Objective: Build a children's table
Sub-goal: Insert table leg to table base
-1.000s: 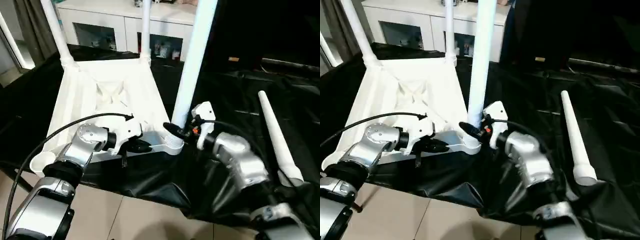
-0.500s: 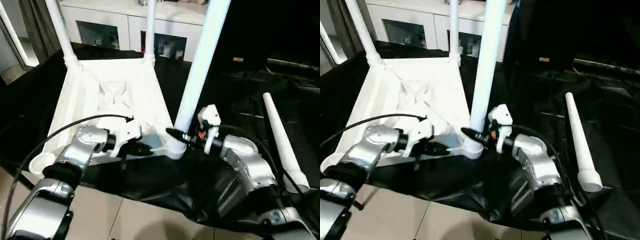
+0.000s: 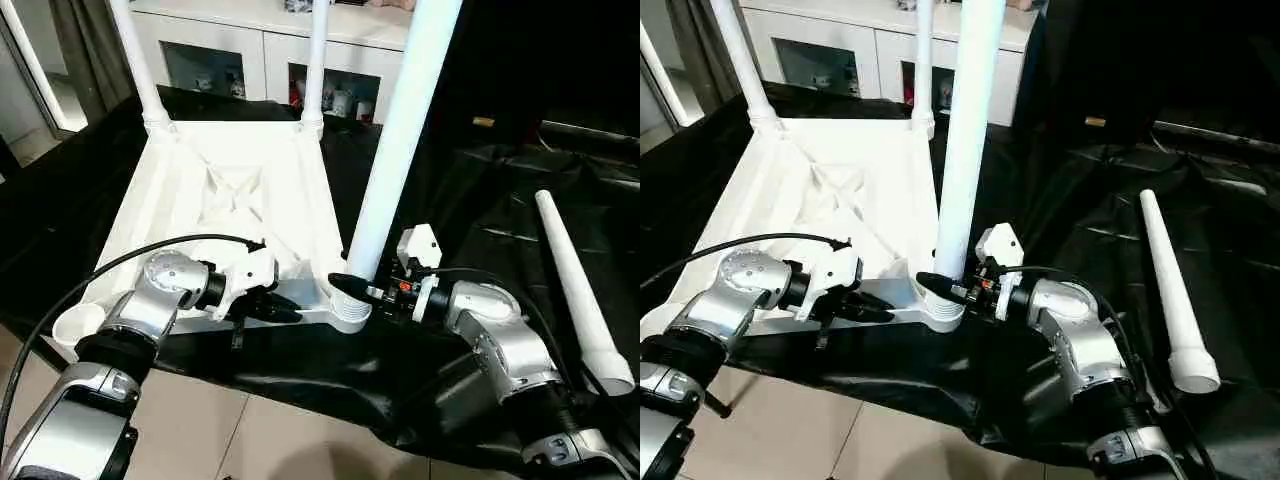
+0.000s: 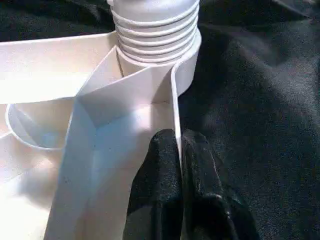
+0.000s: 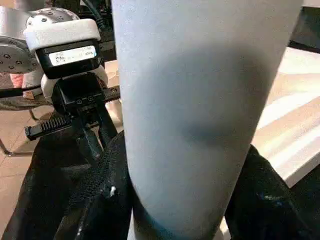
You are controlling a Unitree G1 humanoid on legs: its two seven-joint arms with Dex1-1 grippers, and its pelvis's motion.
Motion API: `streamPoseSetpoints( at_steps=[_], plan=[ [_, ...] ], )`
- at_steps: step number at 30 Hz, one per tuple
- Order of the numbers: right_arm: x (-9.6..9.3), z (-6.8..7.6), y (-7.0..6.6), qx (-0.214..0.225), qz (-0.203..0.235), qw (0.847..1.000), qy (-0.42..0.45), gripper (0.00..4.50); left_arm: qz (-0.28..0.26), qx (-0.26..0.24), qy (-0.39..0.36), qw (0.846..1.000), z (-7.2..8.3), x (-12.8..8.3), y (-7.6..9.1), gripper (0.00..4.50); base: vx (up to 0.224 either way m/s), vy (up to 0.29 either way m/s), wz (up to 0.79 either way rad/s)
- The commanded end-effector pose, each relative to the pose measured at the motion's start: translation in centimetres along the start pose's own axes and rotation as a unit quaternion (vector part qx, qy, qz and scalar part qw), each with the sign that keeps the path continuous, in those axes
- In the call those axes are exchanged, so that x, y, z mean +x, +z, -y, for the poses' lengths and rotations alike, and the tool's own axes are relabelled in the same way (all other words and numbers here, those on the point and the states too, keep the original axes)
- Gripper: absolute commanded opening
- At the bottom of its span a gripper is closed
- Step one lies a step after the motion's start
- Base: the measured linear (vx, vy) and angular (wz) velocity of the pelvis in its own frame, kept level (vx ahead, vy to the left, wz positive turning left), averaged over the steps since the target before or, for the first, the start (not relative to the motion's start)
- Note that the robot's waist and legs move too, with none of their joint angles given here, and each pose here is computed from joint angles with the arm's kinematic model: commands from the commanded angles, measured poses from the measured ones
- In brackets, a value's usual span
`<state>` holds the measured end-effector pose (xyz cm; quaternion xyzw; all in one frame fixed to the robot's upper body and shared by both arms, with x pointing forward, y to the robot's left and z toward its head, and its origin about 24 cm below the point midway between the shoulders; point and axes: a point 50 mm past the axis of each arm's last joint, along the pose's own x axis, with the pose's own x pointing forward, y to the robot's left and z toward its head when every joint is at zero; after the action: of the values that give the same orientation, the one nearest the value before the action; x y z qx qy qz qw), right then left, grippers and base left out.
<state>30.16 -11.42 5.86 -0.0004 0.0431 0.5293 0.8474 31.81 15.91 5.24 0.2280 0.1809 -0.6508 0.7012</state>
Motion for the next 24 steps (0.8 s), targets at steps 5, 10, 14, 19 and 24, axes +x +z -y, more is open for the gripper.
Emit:
streamPoseSetpoints(
  at_steps=[5,10,14,19,24],
  plan=[
    [-1.6,0.0,-4.3,0.051,-0.09,0.993,-0.05,1.88,-0.005,0.036,-0.037,0.999,0.5,0.6,0.5,0.0,0.0,0.0,0.0],
    [-1.6,1.0,-4.7,0.047,-0.105,0.987,-0.114,1.88,-0.005,0.022,0.009,1.0,-0.2,0.7,0.4,0.0,0.0,0.0,0.0],
    [-1.5,2.3,-5.4,0.062,-0.113,0.967,-0.219,1.88,-0.005,-0.021,0.102,0.995,-1.7,1.3,0.4,0.0,-0.028,0.001,0.0],
    [-0.4,3.2,-6.1,0.102,-0.114,0.927,-0.343,1.88,-0.008,-0.065,0.191,0.979,-3.0,3.2,1.2,0.0,-0.044,0.009,-0.04],
    [0.9,3.9,-6.7,0.151,-0.126,0.875,-0.442,1.88,-0.007,-0.119,0.254,0.96,-3.6,6.7,3.1,0.0,-0.009,0.011,-0.01]
  ],
)
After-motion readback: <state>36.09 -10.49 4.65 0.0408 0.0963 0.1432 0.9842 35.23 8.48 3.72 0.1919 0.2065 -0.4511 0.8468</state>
